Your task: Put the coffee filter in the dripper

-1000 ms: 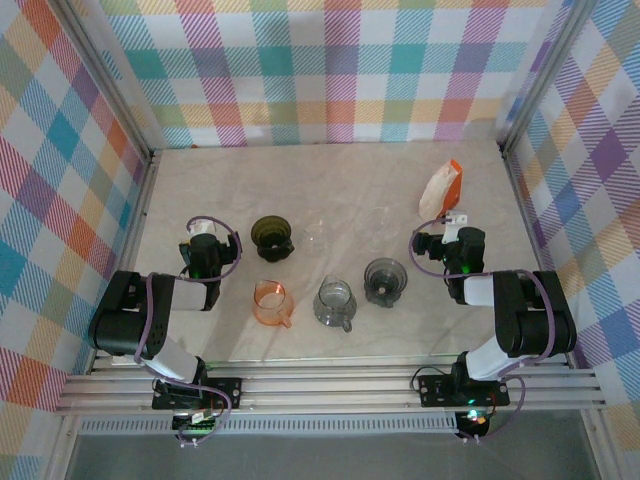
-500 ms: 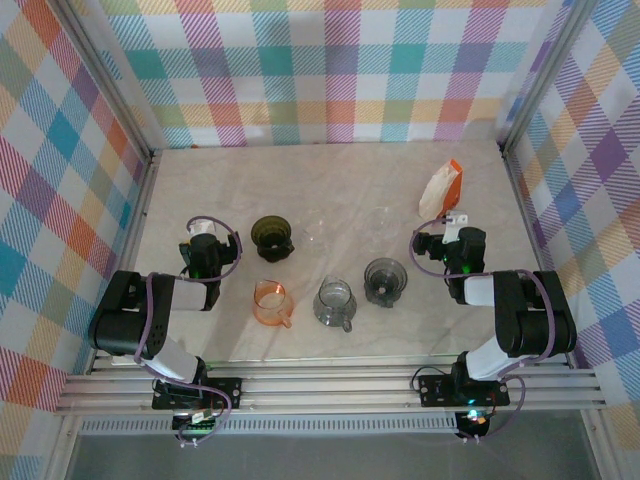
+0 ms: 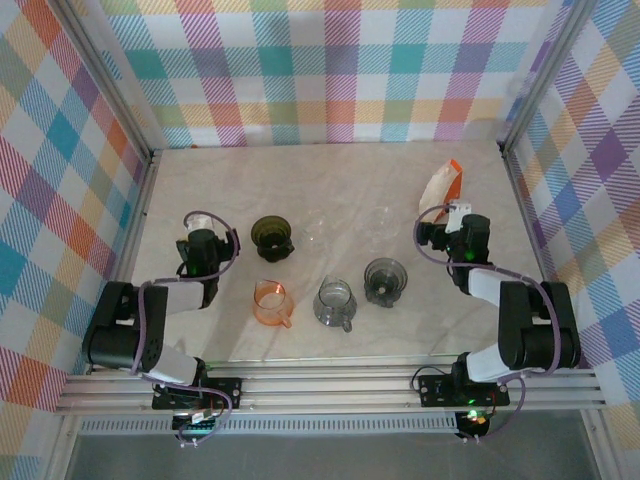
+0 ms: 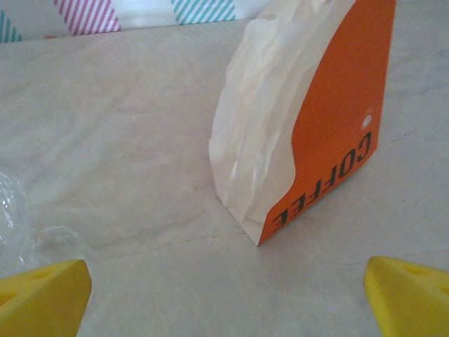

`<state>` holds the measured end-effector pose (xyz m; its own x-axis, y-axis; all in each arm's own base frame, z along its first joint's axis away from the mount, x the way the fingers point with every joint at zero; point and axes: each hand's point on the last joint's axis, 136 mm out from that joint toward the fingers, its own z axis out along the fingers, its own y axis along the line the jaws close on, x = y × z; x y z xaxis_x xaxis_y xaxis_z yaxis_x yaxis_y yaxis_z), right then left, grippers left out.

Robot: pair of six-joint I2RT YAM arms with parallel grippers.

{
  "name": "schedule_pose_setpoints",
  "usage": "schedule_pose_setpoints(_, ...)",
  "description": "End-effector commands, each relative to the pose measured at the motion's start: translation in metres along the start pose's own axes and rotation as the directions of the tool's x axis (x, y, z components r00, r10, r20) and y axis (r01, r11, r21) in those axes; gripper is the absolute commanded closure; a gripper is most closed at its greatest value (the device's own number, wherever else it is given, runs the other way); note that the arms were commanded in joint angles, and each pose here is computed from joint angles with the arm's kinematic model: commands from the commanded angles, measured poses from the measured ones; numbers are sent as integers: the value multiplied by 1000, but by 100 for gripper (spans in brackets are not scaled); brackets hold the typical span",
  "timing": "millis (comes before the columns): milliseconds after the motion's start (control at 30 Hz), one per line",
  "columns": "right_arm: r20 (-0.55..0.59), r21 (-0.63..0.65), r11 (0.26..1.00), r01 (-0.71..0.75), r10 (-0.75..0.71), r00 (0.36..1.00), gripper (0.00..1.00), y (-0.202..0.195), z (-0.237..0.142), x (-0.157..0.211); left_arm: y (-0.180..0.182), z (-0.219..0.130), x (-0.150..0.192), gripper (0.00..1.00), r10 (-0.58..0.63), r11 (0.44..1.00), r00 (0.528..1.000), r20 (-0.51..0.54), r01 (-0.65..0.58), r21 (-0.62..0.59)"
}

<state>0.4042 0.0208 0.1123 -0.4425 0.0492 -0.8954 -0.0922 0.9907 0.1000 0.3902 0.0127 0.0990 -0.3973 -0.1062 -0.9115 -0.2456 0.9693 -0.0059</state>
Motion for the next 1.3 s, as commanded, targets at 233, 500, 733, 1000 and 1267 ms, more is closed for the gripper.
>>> schedule_pose_setpoints(233,61,169,980,-109,100,993,1,-4,-31,-43,29,-34,-69,0,-219,966,970,105,231,-119)
schedule_pose_setpoints(500,41,314,848,-427,437,898,1,-18,-53,-57,65,-70,-86,0,-688,661,716,121,687,-303)
schedule_pose_setpoints(733,-99,89,873,-480,488,868,1,26,-37,-39,25,-90,-108,0,-699,715,714,37,699,18)
schedule_pose_setpoints(1000,-275,-240,878,-414,347,896,8,106,-54,-41,-21,-137,-106,0,-639,713,740,-211,672,201)
schedule_pose_setpoints(1267,-328,-330,905,-269,158,931,15,158,-106,-11,-73,-181,-46,8,-495,688,754,-433,644,336)
